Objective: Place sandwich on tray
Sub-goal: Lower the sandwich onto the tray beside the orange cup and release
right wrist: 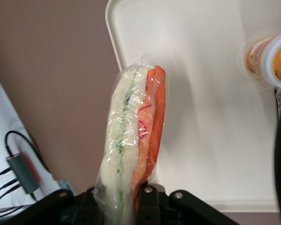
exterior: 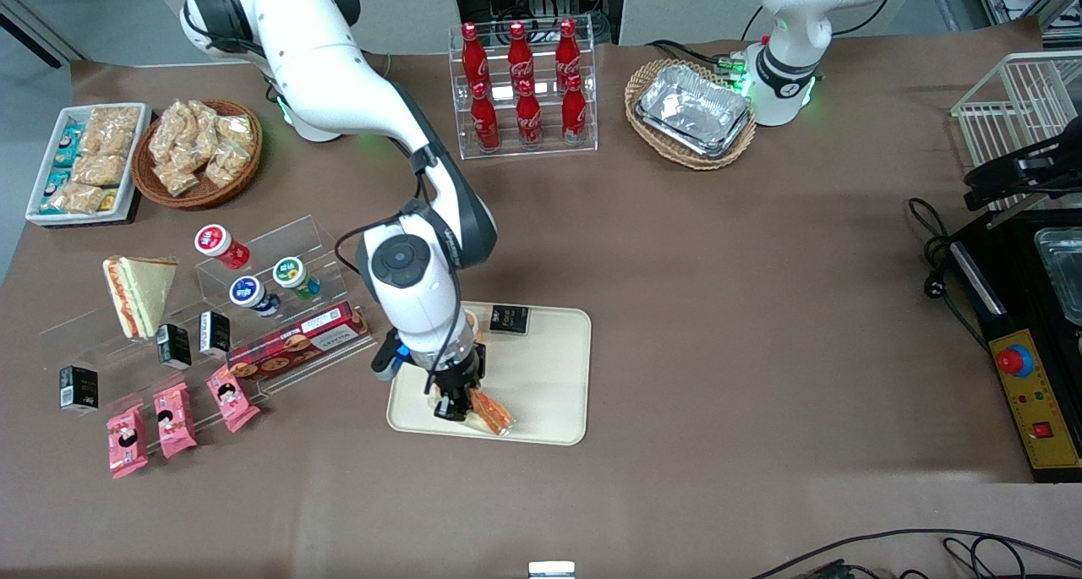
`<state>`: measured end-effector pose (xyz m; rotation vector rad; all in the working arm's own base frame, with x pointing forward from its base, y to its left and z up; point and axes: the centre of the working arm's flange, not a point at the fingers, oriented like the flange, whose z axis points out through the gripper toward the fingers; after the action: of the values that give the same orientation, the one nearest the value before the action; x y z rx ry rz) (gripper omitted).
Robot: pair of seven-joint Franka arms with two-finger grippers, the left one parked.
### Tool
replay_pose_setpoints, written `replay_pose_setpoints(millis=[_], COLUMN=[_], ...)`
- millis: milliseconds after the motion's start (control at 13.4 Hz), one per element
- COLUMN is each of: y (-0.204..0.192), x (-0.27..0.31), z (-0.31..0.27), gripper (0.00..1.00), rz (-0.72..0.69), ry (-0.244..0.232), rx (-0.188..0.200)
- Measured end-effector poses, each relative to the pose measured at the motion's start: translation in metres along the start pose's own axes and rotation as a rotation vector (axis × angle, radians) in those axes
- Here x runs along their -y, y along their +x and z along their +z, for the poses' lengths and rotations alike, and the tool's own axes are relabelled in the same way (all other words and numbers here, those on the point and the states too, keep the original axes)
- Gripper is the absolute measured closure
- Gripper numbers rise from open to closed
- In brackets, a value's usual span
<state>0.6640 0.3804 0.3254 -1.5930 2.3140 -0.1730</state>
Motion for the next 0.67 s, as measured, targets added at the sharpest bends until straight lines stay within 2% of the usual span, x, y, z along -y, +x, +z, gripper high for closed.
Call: replay_pose_setpoints(millis=[224, 374, 673], y=[-0.004, -0.005, -0.004], x=[-0.019, -0.025, -0.041], z=[0.025, 0.039, 0.064], gripper=[0.81, 0.81, 0.81], rz=[-0.004, -0.041, -0.156], ry=[-0.043, -0.04, -0.059], rx=[0.007, 0.02, 0.021])
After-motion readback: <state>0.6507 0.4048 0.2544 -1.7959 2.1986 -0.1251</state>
